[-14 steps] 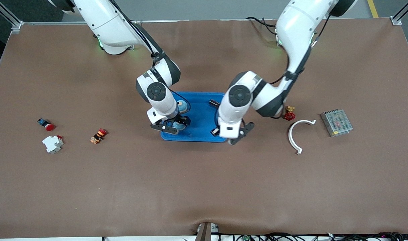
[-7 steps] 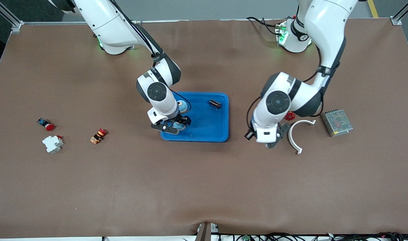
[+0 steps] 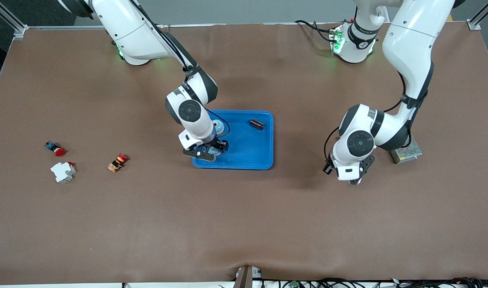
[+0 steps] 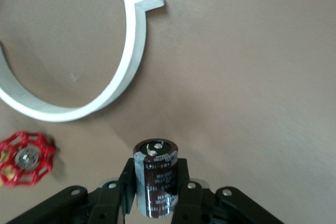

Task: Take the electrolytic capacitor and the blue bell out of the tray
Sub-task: 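Carry the capacitor with the left gripper while the right gripper carries the bell, then release the capacitor by the white arc and reach the left gripper to the tray, then lower the bell with the right gripper while the left gripper grasps the capacitor, then grasp the second bell with the right gripper while the left gripper lifts the capacitor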

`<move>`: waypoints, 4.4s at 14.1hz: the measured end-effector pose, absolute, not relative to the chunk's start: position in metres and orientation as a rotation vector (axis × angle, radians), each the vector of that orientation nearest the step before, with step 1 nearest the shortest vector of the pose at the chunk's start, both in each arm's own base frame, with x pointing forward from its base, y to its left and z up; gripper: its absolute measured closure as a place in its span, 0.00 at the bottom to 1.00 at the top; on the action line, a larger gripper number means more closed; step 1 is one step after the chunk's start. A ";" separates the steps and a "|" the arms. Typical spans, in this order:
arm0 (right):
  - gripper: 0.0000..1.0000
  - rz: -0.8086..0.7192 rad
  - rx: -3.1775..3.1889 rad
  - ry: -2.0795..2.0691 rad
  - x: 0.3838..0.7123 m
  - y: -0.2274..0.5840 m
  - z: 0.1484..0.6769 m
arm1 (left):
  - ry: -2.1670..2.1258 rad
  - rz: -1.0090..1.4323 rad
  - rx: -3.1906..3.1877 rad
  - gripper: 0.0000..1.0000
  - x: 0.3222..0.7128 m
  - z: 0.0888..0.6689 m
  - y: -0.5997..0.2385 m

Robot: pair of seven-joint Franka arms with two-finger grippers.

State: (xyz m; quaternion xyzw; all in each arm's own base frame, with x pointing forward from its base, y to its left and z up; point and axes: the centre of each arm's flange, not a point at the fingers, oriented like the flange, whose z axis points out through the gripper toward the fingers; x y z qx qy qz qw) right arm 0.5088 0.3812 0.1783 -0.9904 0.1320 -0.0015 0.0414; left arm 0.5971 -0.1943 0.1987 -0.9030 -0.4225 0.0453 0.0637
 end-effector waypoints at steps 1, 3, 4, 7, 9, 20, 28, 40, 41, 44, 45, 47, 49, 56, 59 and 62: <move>0.31 -0.008 -3.031 0.402 0.509 0.382 0.179 | -1.287 0.147 -2.721 0.66 0.597 0.190 -0.189; 0.31 -0.008 -3.031 0.399 0.509 0.383 0.179 | -1.294 0.154 -2.718 0.66 0.598 0.184 -0.186; 0.31 -0.010 -3.030 0.400 0.510 0.384 0.180 | -1.294 0.153 -2.719 0.66 0.598 0.184 -0.187; 0.31 0.025 -3.056 0.410 0.522 0.387 0.196 | -1.300 0.144 -2.723 0.42 0.601 0.188 -0.187; 0.31 0.081 -3.097 0.429 0.540 0.390 0.228 | -1.299 0.130 -2.735 0.22 0.603 0.195 -0.191; 0.31 0.004 -3.098 0.217 0.666 0.243 0.282 | -1.366 0.063 -2.716 0.00 0.550 0.268 -0.372; 0.31 -0.125 -3.051 0.181 0.712 0.223 0.200 | -1.473 0.066 -2.659 0.00 0.465 0.225 -0.485; 0.27 -0.109 -3.050 0.207 0.723 0.213 0.176 | -1.392 0.104 -2.650 0.34 0.425 0.177 -0.500; 0.17 -0.108 -3.051 0.206 0.723 0.212 0.175 | -1.393 0.104 -2.652 0.44 0.425 0.177 -0.501; 0.00 -0.123 -3.047 0.203 0.727 0.213 0.181 | -1.399 0.102 -2.660 0.70 0.427 0.178 -0.502; 0.00 -0.113 -3.050 0.202 0.728 0.213 0.188 | -1.403 0.100 -2.663 0.69 0.428 0.180 -0.502; 0.00 -0.029 -3.066 0.206 0.724 0.217 0.205 | -1.426 0.087 -2.678 0.69 0.439 0.191 -0.502; 0.00 0.039 -3.075 0.262 0.715 0.232 0.232 | -1.454 0.062 -2.713 0.69 0.462 0.215 -0.497; 0.00 -0.010 -3.056 0.374 0.592 0.331 0.247 | -1.359 -0.001 -2.792 0.69 0.567 0.295 -0.379; 0.00 -0.008 -3.050 0.429 0.531 0.346 0.217 | -1.242 0.021 -2.814 0.69 0.597 0.304 -0.319; 0.00 0.012 -3.050 0.481 0.495 0.375 0.208 | -1.153 0.054 -2.835 0.69 0.628 0.302 -0.248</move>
